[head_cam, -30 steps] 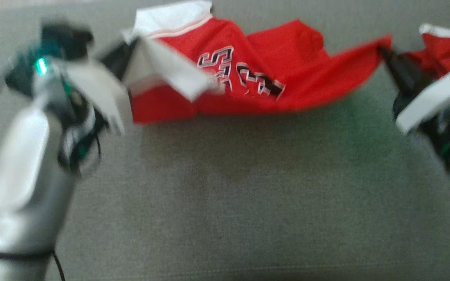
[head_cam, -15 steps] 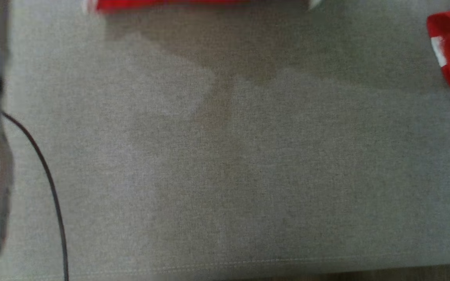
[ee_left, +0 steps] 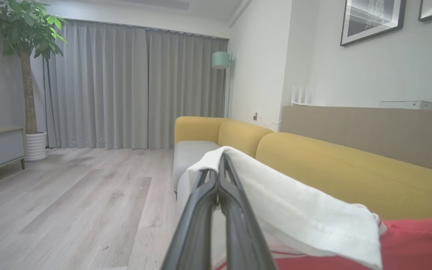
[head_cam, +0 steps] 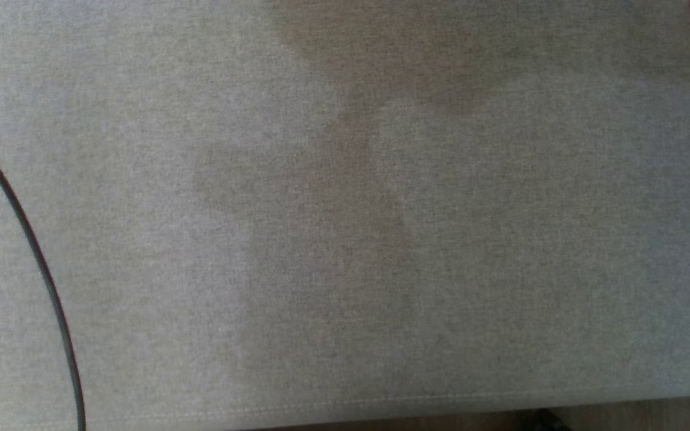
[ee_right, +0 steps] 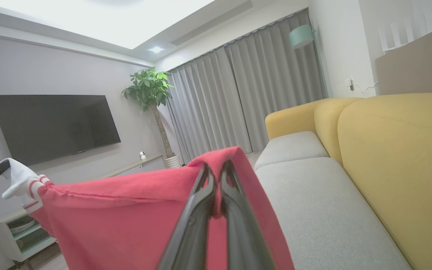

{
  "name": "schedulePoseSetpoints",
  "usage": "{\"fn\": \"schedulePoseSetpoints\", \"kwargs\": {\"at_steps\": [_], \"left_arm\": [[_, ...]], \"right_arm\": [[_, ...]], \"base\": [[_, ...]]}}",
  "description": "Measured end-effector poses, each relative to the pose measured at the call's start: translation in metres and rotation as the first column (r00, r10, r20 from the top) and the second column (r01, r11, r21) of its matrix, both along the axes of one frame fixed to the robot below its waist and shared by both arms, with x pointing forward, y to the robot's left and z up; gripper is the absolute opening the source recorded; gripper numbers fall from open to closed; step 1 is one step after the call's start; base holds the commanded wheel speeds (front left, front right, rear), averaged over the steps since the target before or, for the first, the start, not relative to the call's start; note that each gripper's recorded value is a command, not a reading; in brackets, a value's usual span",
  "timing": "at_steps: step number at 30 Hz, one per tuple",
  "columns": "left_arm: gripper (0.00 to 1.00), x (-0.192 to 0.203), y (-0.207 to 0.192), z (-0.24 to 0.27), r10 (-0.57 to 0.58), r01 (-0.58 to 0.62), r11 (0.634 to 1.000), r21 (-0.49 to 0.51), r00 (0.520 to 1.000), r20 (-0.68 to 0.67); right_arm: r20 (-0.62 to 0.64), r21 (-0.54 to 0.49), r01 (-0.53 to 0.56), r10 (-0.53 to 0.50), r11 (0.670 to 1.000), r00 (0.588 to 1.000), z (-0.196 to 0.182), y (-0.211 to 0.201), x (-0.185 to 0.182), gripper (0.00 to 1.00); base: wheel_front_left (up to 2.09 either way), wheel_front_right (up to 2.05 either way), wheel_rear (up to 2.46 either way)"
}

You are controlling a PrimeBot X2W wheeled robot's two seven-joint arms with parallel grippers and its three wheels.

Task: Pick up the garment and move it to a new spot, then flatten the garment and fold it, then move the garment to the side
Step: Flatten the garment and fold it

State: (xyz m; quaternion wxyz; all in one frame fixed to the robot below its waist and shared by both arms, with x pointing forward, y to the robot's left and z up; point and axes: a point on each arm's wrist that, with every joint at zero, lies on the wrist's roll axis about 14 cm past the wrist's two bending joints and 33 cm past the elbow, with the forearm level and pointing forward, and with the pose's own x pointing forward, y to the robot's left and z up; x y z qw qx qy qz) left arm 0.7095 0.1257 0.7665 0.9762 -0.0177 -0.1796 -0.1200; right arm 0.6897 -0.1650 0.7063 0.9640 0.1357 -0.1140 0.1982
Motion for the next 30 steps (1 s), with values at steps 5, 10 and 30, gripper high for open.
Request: {"fn": "schedulePoseSetpoints", "kwargs": {"at_steps": [5, 10, 30], "left_arm": [[0.0, 0.002, 0.005, -0.028, 0.004, -0.003, 1.0, 0.018, 0.998, -0.066], [0.0, -0.011, 0.006, -0.07, -0.005, 0.012, 0.999, 0.031, 0.978, -0.208], [0.0, -0.261, 0.037, -0.248, -0.054, 0.431, 0.896, 0.109, 0.349, -0.936]], "right_arm": [[-0.046, -0.028, -0.021, 0.02, 0.999, 0.999, -0.019, 0.004, -0.003, 0.0], [-0.224, -0.056, -0.077, 0.062, 0.996, 0.973, -0.084, 0.013, -0.026, 0.0], [-0.902, -0.091, -0.423, 0.106, 0.901, 0.419, -0.23, 0.005, -0.259, 0.0]], "base": [[0.0, 0.0, 0.0], [0.0, 0.0, 0.0], [0.0, 0.0, 0.0]]}}
